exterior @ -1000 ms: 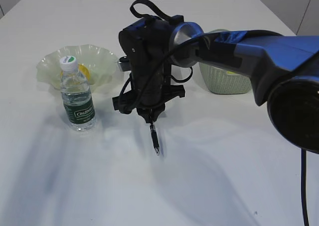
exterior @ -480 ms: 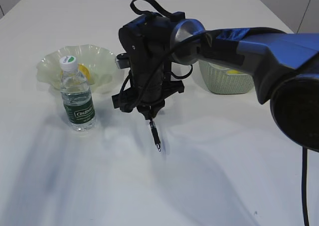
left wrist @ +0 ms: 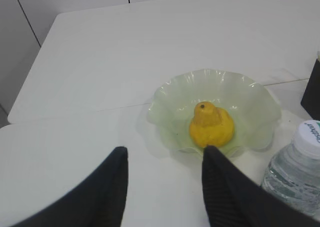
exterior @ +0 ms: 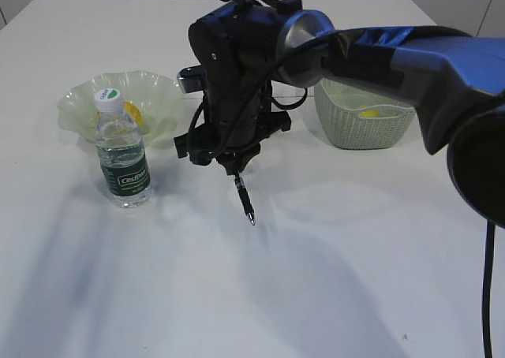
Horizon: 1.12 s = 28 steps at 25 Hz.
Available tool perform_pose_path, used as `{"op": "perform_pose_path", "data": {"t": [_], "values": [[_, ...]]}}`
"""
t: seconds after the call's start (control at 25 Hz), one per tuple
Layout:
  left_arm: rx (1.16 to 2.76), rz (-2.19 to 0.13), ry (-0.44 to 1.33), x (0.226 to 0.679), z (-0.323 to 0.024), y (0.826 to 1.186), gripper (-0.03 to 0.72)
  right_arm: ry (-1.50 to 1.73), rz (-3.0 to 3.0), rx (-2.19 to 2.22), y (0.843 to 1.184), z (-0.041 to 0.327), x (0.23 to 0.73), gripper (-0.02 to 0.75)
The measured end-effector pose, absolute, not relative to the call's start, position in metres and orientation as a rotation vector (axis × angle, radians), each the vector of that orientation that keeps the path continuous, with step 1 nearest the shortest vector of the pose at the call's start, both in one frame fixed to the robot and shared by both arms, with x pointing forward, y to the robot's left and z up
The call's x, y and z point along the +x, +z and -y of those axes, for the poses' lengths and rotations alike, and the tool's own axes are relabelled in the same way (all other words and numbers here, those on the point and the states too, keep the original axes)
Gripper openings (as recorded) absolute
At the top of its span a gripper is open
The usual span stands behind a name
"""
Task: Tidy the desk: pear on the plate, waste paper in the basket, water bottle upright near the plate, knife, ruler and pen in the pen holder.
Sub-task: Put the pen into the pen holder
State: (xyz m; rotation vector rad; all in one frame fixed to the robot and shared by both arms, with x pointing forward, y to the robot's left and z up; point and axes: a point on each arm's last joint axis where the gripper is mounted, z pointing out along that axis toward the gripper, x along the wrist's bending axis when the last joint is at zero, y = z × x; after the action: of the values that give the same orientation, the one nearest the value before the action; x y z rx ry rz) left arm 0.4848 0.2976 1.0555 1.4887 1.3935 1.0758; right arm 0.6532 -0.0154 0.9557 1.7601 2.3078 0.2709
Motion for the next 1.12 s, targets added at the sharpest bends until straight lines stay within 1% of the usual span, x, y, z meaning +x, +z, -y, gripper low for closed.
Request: {"op": "perform_pose_path", "data": {"t": [0.24, 0.56, 1.12], "values": [[1.489, -1.393, 1.076, 0.485, -0.298, 1.055, 0.341, 0.291, -2.31, 1.707, 0.968, 0.017, 0.653, 0.071], [1.489, -1.393, 1.076, 0.485, -0.298, 1.055, 0.341, 0.287, -2.322, 1.652, 0.972, 0.019, 0.654, 0.071], [1.489, -1.393, 1.076, 0.485, -0.298, 1.055, 0.341, 0.39, -2.282, 1.585, 1.004, 0.033, 0.66, 0.071]]}}
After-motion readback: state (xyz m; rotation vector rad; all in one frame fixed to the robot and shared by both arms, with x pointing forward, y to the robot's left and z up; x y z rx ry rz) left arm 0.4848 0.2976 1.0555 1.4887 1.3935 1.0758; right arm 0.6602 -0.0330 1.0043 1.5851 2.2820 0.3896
